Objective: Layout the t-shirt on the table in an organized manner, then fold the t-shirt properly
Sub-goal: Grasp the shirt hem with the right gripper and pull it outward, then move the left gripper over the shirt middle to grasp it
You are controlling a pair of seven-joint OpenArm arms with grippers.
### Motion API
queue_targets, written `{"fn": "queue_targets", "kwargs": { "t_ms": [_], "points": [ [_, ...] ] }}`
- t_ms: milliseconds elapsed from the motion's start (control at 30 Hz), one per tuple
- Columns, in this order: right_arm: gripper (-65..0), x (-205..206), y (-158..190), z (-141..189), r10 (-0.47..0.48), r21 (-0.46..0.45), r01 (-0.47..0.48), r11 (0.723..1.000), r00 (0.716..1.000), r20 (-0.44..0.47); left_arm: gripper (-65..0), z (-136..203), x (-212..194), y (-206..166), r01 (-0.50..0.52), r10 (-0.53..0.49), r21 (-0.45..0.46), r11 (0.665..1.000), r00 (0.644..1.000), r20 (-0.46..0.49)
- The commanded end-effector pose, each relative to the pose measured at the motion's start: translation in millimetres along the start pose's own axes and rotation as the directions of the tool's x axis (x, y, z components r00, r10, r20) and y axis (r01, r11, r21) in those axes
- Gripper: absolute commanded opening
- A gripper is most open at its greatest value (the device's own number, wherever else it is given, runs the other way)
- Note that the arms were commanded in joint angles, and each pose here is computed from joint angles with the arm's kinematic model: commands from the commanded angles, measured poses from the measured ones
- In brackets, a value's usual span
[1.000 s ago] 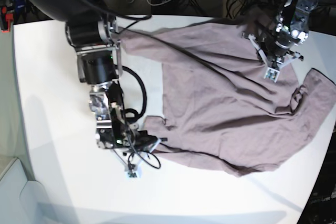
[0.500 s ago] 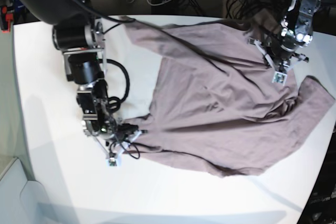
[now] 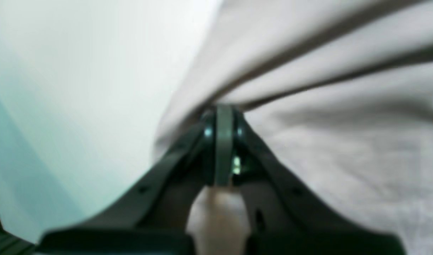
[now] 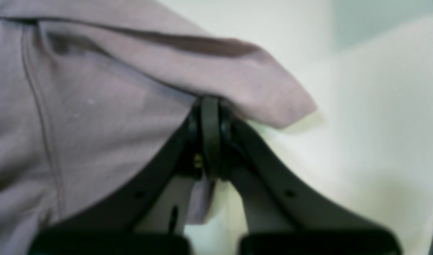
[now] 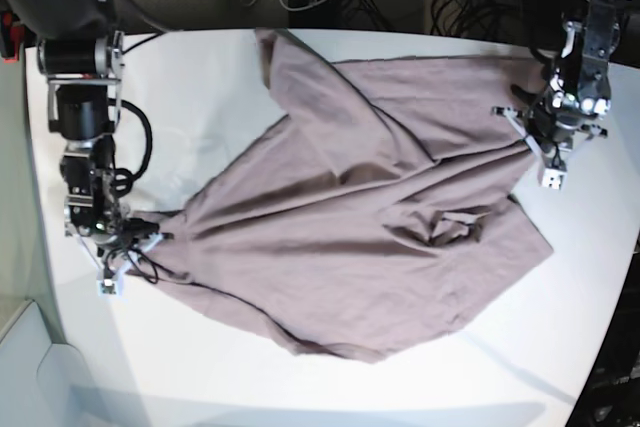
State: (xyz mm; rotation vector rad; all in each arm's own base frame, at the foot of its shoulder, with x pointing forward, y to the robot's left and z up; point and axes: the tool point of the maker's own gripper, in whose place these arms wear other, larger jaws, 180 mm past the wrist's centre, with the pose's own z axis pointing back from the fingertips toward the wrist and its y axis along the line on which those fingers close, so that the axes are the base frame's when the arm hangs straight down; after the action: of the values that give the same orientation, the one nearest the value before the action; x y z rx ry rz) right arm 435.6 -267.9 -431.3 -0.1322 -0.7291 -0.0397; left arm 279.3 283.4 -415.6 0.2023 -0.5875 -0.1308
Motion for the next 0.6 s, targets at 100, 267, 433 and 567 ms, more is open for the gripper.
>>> {"fn": "queue_targets", "kwargs": {
  "t_ms": [100, 267, 433, 567],
  "points": [
    [-65.0, -26, -51, 16, -0.03, -0.101, 0.02, 0.995, 0.994, -0.101, -64.8, 11, 64, 29, -0.021, 0.011, 0.065, 0.998, 0.99, 0.144],
    [-65.0, -14, -74, 48, -0.034, -0.145, 0.029, 0.989, 0.999, -0.037, -64.8, 45, 107, 42, -0.086, 0.062, 0.075, 0.993, 0.959, 0.277],
    [-65.0, 25, -68, 97, -0.02, -0.158, 0.036, 0.987, 0.995, 0.101, -64.8, 63, 118, -49, -0.063, 0.099, -0.138, 0.988, 0.956, 0.276],
    [-65.0, 49, -48, 129, 0.012, -0.143, 0.014, 0.99, 0.984, 0.18, -64.8, 63, 104, -149, 0.059, 0.018, -0.321, 0.945, 0.973, 0.231]
  ]
}}
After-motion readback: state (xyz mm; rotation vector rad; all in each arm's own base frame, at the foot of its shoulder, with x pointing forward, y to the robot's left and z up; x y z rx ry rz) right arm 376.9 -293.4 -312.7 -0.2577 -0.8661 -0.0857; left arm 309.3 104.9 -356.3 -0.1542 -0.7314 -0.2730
